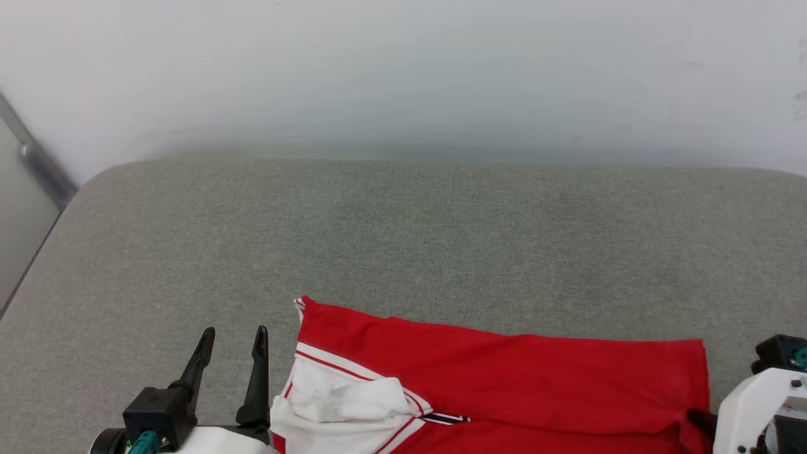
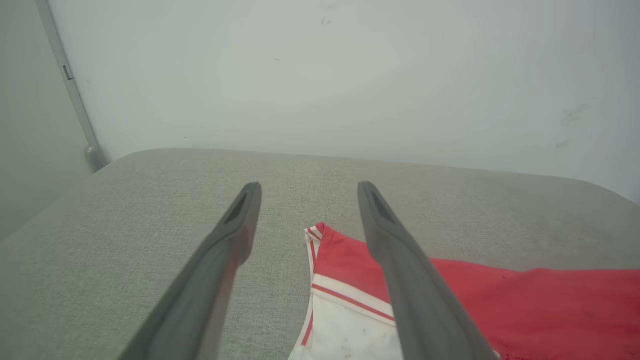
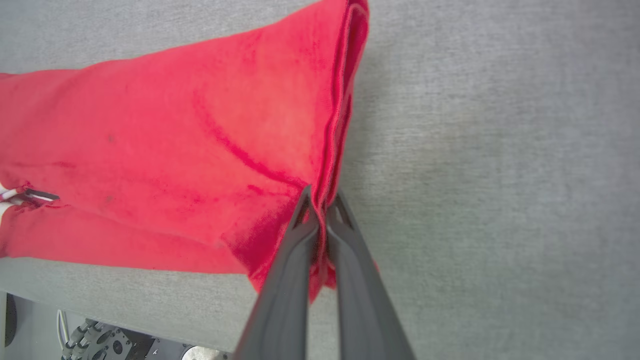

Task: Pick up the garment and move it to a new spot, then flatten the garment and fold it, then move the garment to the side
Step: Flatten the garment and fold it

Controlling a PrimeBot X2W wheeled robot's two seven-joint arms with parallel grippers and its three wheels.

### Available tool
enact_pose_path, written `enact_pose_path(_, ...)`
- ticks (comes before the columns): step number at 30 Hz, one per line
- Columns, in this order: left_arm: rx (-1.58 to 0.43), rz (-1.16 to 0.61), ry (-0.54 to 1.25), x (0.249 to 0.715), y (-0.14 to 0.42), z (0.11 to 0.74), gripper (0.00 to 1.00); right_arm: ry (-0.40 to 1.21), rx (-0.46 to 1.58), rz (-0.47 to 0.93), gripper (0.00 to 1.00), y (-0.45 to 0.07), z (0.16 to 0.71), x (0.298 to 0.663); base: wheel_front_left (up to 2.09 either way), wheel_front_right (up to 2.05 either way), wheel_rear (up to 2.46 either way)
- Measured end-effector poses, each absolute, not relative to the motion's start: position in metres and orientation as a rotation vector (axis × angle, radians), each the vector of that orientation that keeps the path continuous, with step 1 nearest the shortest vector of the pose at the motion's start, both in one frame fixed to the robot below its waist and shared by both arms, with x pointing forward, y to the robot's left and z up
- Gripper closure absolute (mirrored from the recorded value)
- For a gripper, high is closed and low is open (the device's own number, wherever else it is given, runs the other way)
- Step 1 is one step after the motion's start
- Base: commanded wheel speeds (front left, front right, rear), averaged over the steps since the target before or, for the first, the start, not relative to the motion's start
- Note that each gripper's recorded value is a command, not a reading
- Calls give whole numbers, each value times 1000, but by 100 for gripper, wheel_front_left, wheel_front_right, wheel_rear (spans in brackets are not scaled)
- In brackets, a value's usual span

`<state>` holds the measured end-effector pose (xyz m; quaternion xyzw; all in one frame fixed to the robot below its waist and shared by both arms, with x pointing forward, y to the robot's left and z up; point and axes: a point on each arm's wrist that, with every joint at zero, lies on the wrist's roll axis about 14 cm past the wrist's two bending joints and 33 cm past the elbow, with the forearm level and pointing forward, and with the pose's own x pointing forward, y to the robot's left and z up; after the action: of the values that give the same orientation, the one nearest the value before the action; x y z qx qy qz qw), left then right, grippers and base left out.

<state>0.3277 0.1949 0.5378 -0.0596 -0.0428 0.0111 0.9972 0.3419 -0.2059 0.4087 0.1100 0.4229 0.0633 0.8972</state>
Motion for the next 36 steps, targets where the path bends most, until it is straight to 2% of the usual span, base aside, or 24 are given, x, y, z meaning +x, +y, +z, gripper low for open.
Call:
enact_pose_path(10, -111, -6, -69, 327, 187, 530, 0, 830, 263, -56, 100, -268, 427, 327, 0, 0, 0)
enact_pose_path(14, -111, -13, -69, 327, 185, 530, 0, 843, 371, -30, 100, -254, 426, 324, 0, 0, 0)
enact_pose_path(19, -107, -21, -81, 326, 183, 532, 0, 861, 695, 172, 100, -194, 442, 326, 0, 0, 0)
enact_pose_path(26, -117, -16, -102, 324, 184, 538, 0, 898, 973, 442, 100, -145, 463, 328, 0, 0, 0)
enact_pose_path(36, -124, 5, -109, 326, 191, 539, 0, 983, 1117, 735, 100, -40, 470, 336, 0, 0, 0)
